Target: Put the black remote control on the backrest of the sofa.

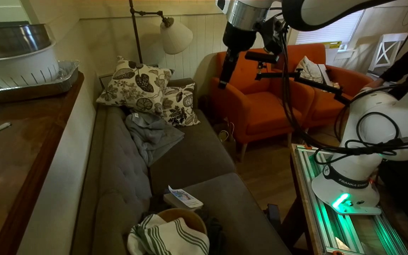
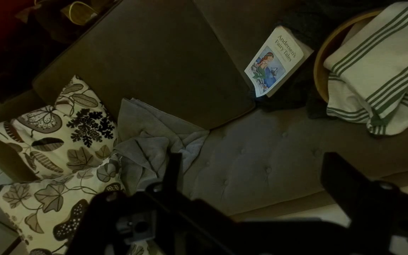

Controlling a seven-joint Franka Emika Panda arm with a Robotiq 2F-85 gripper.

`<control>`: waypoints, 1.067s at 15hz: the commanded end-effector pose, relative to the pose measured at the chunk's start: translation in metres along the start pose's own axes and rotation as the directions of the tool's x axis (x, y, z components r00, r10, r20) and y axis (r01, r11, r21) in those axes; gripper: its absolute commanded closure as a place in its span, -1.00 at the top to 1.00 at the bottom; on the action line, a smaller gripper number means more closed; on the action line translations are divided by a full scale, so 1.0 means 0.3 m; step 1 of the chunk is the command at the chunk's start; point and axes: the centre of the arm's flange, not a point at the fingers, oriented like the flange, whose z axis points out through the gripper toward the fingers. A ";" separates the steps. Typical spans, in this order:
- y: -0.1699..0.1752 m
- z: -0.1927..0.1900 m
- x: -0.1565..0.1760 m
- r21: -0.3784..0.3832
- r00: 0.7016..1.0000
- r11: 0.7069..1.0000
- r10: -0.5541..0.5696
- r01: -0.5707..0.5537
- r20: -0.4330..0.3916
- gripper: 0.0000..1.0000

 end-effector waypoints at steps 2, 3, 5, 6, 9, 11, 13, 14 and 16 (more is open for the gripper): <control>0.000 0.000 0.000 0.000 1.000 1.000 0.000 0.000 0.000 1.00; 0.000 0.000 0.000 0.000 1.000 1.000 0.000 0.000 0.000 1.00; 0.000 0.000 0.000 0.000 1.000 1.000 0.000 0.000 0.000 1.00; 0.000 0.000 0.000 0.000 1.000 1.000 0.000 0.000 0.000 1.00; -0.018 -0.004 -0.010 -0.008 0.999 0.999 -0.036 0.036 -0.022 1.00; -0.148 -0.054 0.035 0.053 0.993 0.998 0.023 -0.017 -0.114 1.00; -0.301 -0.124 0.085 0.128 0.976 0.989 0.101 -0.077 -0.194 1.00; -0.380 -0.150 0.106 0.166 0.964 0.981 0.137 -0.100 -0.228 1.00; -0.520 -0.207 0.149 0.252 0.939 0.957 0.215 -0.146 -0.270 1.00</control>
